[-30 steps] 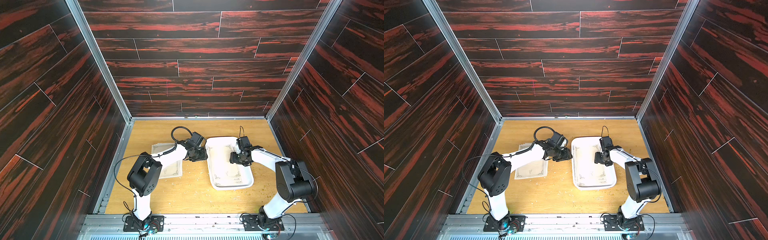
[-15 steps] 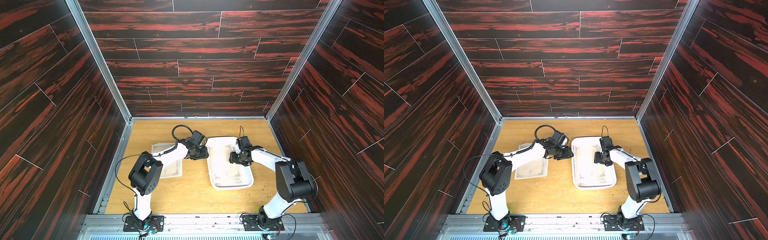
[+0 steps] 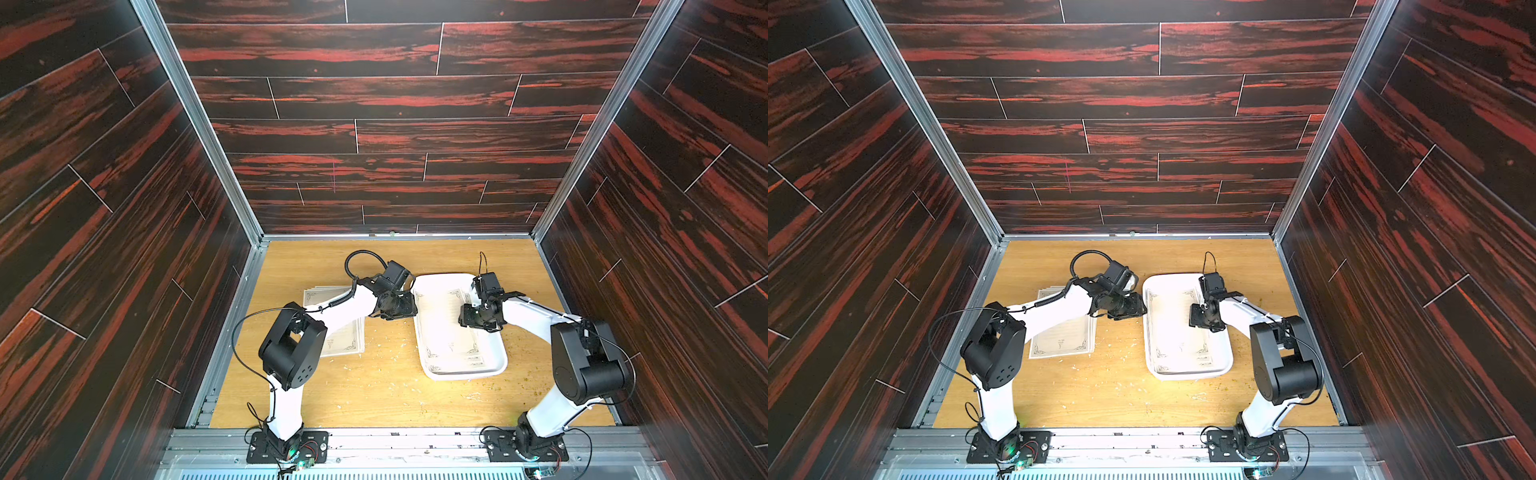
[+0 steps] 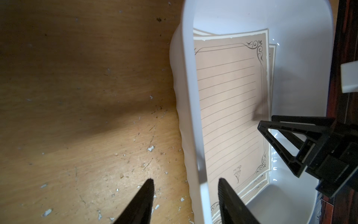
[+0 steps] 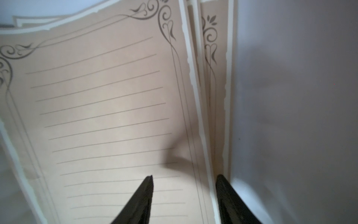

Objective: Take out the stationery paper from the storage box
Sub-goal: Pick up the stationery paper from the storage box.

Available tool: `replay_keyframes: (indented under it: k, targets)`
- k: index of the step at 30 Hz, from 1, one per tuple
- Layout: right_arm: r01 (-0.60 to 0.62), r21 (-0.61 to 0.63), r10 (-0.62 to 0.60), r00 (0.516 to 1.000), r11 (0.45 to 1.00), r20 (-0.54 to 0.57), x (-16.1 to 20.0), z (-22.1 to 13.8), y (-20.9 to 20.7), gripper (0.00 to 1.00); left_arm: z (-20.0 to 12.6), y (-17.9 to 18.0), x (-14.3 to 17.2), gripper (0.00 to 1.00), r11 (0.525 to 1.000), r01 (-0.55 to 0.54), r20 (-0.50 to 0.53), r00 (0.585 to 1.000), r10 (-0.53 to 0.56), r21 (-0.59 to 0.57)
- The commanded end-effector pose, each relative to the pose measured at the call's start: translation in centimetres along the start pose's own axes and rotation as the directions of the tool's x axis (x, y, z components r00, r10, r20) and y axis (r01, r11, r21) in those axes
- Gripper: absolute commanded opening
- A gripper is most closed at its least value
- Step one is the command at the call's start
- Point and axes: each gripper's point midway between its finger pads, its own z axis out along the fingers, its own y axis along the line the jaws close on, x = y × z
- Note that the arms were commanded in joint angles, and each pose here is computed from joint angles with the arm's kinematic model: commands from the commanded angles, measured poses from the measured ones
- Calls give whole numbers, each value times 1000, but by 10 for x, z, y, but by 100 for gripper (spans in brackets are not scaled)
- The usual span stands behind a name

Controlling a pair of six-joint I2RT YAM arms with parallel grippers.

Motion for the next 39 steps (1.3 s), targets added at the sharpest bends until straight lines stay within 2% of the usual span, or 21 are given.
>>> replay_keyframes:
  k: [1,7,21,29,35,39]
  targets:
    - [2,-34,-2,1000,999,-1,-1,-3,5,49,-1,-4,-3,56,1000,-10,-2,1000,10,-3]
    - [11,-85,-10,1000,996,10,-4,-10,15,34,-2,-3,-4,56,1000,-20,1,1000,20,-11]
    - [10,-140,-9,1000,990,10,-4,-17,25,19,0,-2,-2,56,1000,-12,-3,1000,12,-15]
    - [19,-265,-18,1000,964,7,0,-36,47,6,2,-2,-2,56,1000,-17,-8,1000,17,-15]
    - [25,-367,-27,1000,930,0,5,-49,64,6,2,-2,-2,56,1000,-17,-8,1000,17,-13]
    - [17,-382,-27,999,924,-21,7,-45,66,15,3,-2,-2,56,1000,-13,-11,1000,13,-13]
